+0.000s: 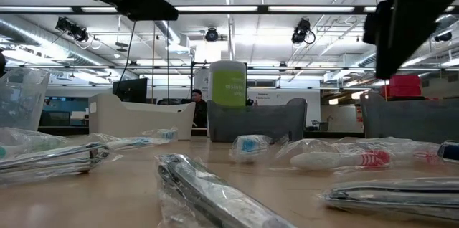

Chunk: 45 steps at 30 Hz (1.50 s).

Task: Pick & Place Travel size toiletries
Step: Put the red toothbrush into the right black bin

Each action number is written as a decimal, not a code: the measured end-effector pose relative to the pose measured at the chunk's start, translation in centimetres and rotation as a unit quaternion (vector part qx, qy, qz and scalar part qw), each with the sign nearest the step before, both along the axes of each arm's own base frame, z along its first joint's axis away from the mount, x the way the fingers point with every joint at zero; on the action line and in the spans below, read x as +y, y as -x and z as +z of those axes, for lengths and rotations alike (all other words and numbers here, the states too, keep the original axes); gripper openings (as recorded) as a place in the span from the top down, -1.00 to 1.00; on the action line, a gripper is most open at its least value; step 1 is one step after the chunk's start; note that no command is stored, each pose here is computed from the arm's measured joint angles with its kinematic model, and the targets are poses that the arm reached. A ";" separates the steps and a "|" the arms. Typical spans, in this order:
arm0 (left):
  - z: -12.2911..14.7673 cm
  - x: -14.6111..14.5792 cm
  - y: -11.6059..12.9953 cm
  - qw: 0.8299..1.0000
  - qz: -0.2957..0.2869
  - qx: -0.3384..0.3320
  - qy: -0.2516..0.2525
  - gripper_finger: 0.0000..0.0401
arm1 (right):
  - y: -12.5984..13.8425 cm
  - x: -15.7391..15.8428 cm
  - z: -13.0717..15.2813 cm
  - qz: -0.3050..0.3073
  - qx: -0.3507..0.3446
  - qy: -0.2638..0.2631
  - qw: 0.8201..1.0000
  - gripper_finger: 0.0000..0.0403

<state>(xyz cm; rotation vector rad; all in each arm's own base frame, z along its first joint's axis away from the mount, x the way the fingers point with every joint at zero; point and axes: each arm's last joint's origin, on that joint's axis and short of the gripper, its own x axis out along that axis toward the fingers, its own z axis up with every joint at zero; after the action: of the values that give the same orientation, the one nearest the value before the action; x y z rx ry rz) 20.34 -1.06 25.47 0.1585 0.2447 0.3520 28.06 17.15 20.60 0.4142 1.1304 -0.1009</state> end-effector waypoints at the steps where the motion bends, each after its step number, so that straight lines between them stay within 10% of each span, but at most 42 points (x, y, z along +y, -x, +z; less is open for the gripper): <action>1: 0.1 0.0 0.0 1.000 0.000 -0.007 0.002 0.31 | -0.1 0.0 0.0 0.011 -0.010 0.015 1.000 -0.10; 11: 0.4 -0.5 -0.2 0.995 -0.084 -0.024 0.039 0.31 | -1.5 -1.7 0.7 -0.035 -0.122 0.195 0.973 -0.21; 21: 0.4 -0.4 -0.2 0.998 -0.057 -0.024 0.028 0.31 | -3.2 -2.3 -1.4 0.106 -0.054 0.086 0.989 -0.19; 45: 0.3 -0.3 -0.2 0.998 -0.054 -0.026 0.038 0.31 | -4.4 -2.5 -7.7 0.167 0.051 0.078 0.982 0.26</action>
<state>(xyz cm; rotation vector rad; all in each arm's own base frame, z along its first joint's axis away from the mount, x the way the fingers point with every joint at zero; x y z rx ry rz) 20.53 -1.40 25.81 0.0879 0.1968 0.2394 32.51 14.63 12.87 0.0768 1.2684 0.0844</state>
